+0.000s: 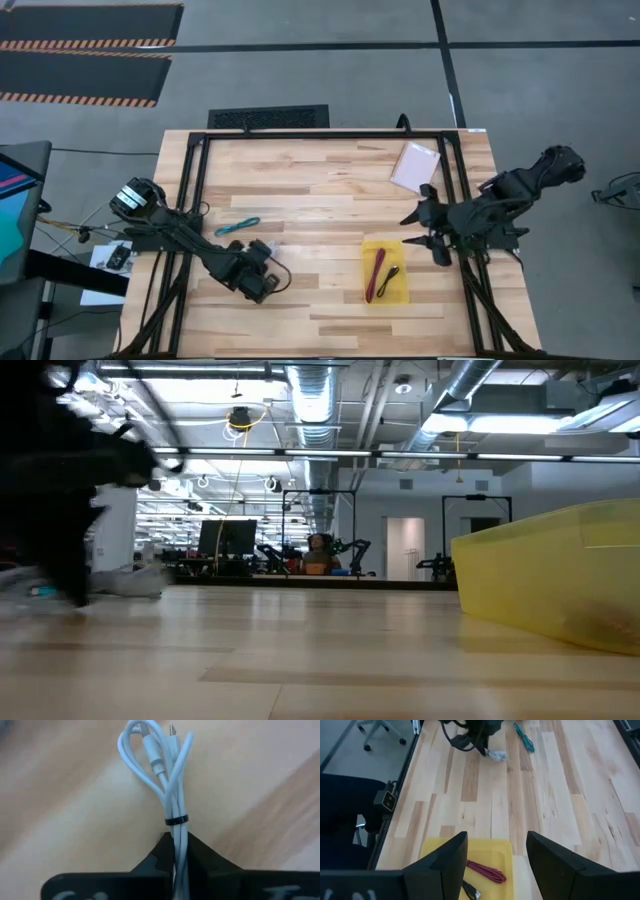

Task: Pick and place USB-C Cables
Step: Put the white charger cable into the yellow bin

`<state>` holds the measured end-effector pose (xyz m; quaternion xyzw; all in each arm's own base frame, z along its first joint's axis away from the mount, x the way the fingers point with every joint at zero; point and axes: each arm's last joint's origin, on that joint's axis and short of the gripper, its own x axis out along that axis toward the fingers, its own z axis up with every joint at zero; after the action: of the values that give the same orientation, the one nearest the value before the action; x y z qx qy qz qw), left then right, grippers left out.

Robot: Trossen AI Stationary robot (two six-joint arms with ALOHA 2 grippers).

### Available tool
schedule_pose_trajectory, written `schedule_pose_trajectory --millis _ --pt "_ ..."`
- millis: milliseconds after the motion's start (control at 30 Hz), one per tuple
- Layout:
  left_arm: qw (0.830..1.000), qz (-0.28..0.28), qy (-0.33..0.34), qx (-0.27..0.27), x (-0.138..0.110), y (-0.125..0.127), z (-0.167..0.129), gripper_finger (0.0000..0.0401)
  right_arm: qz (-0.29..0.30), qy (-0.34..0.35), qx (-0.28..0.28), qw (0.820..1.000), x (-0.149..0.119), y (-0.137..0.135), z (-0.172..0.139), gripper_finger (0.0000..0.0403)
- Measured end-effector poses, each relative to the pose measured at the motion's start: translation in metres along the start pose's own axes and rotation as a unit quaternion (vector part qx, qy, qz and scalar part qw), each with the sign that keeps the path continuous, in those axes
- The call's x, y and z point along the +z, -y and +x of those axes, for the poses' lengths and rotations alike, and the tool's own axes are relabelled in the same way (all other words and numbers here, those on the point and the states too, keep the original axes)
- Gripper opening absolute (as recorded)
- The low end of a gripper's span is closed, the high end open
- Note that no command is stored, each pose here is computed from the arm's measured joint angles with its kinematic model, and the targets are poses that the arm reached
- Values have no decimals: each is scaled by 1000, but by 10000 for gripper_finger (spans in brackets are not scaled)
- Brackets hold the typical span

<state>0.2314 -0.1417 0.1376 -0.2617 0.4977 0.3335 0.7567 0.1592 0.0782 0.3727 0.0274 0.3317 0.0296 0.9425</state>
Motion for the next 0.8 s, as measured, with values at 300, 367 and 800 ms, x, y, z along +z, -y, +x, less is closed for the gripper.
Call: schedule_pose_trajectory --millis 300,367,800 --pt "982 66 135 -112 40 43 -23 1 -54 -49 -31 997 4 -6 39 226" --pt "970 100 171 -143 50 53 -28 1 -76 -42 -29 996 8 -8 46 226" --pt "878 199 350 -258 95 77 -65 0 -87 97 -3 991 21 -11 54 226"
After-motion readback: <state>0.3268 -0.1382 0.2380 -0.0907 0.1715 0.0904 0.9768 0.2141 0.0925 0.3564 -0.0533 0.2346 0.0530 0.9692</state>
